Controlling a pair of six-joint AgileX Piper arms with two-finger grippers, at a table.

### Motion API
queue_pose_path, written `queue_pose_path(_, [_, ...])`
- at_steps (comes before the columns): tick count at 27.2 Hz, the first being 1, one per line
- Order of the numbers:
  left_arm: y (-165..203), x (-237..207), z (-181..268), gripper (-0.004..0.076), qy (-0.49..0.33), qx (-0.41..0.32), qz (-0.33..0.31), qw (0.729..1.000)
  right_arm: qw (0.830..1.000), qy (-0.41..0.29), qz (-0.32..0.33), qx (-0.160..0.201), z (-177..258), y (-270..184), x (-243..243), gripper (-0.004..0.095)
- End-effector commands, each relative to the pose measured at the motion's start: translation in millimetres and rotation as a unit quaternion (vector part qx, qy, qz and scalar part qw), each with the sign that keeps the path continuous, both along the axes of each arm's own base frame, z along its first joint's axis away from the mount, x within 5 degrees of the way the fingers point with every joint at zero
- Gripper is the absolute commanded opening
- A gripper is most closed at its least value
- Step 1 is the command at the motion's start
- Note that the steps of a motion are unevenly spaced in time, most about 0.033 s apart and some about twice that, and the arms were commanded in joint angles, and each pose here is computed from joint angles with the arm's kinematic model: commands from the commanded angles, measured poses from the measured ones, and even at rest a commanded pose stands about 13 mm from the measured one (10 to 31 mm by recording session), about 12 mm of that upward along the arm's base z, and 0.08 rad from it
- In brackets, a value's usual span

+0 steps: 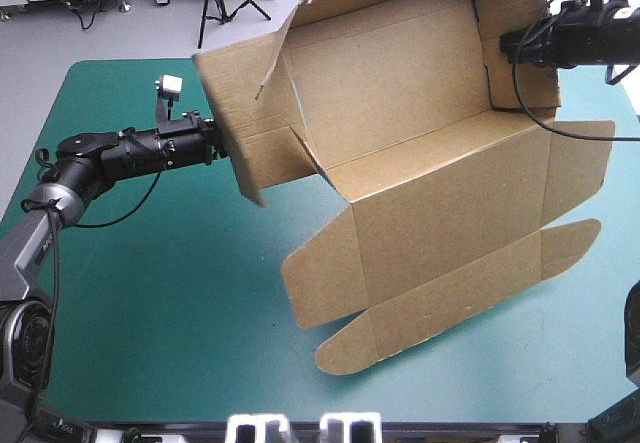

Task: Fold the box

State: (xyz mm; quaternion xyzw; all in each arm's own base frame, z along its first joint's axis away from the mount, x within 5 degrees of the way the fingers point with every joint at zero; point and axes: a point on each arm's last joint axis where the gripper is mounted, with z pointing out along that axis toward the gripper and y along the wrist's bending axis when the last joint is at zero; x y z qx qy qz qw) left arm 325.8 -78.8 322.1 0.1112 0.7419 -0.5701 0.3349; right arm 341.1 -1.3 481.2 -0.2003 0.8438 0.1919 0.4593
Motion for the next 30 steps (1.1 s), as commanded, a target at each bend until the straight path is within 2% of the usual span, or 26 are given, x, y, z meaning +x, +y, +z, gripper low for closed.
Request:
queue_pose_path(1, [-14.2,-22.3,44.1,0.0107,-0.058,-0.081,-0.054,0.994,1.000,-0.005,-0.007,0.006,14.3,1.5,-14.3,-0.0017])
queue_pose_path(5, [-16.1,-30.1,54.5,0.0132,-0.074,-0.085,-0.057,0.992,1.000,0.019,-0.009,-0.002,2.4,7.7,-2.9,-0.0018])
queue_pose_path(10, [-17.4,-40.4,65.2,0.0295,-0.090,-0.084,-0.062,0.990,0.999,0.034,-0.011,-0.019,-13.6,30.6,15.8,-0.0017])
queue_pose_path(12, [-17.3,-43.0,67.9,0.0338,-0.091,-0.085,-0.062,0.990,0.999,0.030,-0.010,-0.022,-17.7,40.4,22.1,-0.0017])
queue_pose_path(18, [-17.6,-46.3,68.0,0.0344,-0.075,-0.076,-0.066,0.992,1.000,0.018,-0.001,-0.014,-22.8,65.9,31.2,-0.0017])
queue_pose_path(26, [-17.8,-46.4,63.8,0.0379,-0.071,-0.053,-0.069,0.994,0.999,-0.006,-0.014,-0.042,-25.3,93.2,34.9,-0.0017])
queue_pose_path(30, [-14.9,-38.2,60.4,0.0379,-0.075,0.021,-0.031,0.996,0.999,-0.005,-0.021,-0.034,-29.2,101.4,39.1,-0.0017])
